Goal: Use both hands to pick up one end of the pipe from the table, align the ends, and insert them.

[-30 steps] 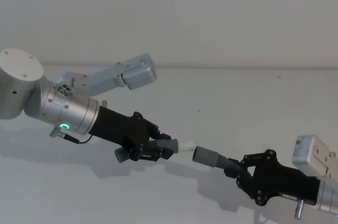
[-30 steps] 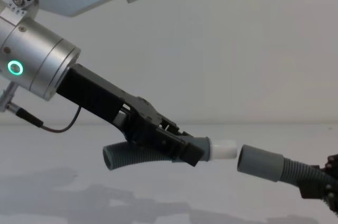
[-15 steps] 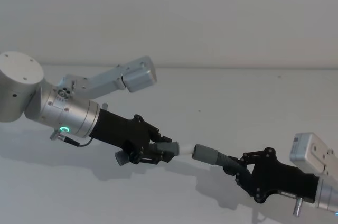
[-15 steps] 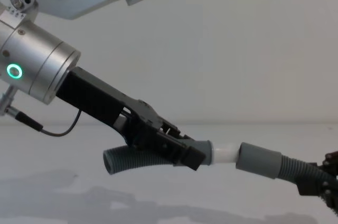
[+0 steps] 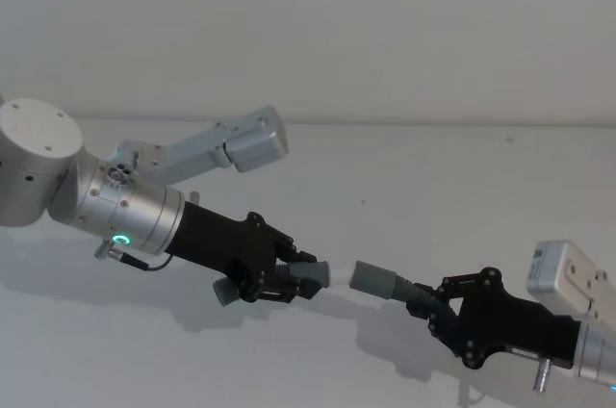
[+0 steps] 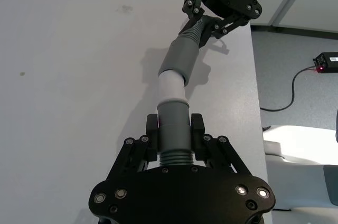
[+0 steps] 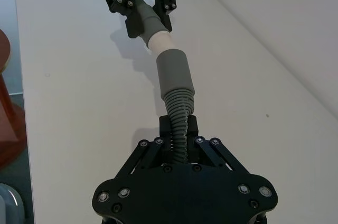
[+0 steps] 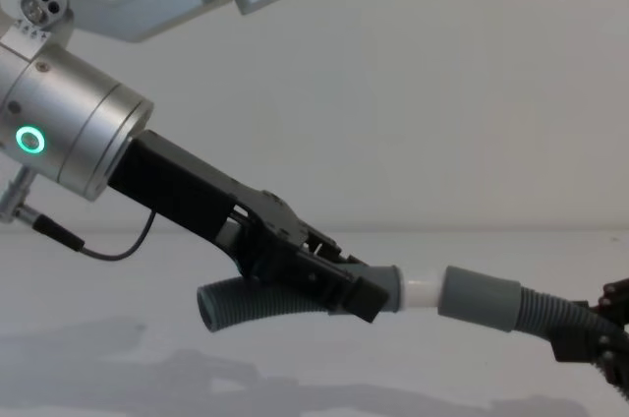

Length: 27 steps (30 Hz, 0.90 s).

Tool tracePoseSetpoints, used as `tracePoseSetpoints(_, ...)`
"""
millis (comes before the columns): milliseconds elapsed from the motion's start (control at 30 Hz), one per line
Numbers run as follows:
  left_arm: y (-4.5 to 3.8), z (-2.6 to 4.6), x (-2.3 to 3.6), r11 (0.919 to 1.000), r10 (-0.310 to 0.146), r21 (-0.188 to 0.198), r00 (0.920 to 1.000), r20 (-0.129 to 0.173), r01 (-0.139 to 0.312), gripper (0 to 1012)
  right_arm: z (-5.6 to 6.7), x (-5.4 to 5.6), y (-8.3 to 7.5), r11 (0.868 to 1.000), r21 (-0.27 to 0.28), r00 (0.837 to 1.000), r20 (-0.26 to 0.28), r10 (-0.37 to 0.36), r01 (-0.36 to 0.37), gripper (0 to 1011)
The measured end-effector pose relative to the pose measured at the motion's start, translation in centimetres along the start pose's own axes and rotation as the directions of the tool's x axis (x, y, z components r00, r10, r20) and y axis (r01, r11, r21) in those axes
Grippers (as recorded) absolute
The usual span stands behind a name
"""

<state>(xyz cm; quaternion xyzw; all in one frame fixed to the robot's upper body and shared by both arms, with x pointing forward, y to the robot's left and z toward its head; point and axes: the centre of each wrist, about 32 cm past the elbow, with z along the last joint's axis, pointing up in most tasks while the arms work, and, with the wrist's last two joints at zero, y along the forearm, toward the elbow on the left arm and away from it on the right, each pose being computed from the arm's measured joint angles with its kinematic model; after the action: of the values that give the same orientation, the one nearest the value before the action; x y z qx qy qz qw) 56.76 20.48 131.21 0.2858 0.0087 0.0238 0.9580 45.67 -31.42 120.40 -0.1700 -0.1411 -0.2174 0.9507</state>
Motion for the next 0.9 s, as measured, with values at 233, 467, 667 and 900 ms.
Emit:
tracePoseSetpoints(233, -0.29, -0.01, 0.2, 0.9999, -0.008, -0.006, 1.0, 0.006, 0.008, 345, 0.07, -0.01, -0.02, 1.0, 0.003, 1.0, 0.006, 0.004, -0.004, 137)
tracePoseSetpoints(467, -0.44, 0.01, 0.41, 0.9998, -0.017, -0.01, 0.9998, 0.009, 0.017, 345, 0.1, -0.01, -0.03, 1.0, 0.005, 1.0, 0.01, 0.01, -0.01, 136)
tracePoseSetpoints(667, -0.51, 0.03, 0.52, 0.9997, -0.02, -0.011, 0.9998, 0.009, 0.02, 346, 0.15, 0.01, -0.02, 1.0, 0.005, 1.0, 0.011, 0.012, -0.012, 136)
tracePoseSetpoints(900, -0.55, 0.05, 0.6, 0.9997, -0.022, -0.011, 0.9997, 0.01, 0.022, 345, 0.19, 0.03, -0.01, 1.0, 0.004, 1.0, 0.011, 0.014, -0.014, 137)
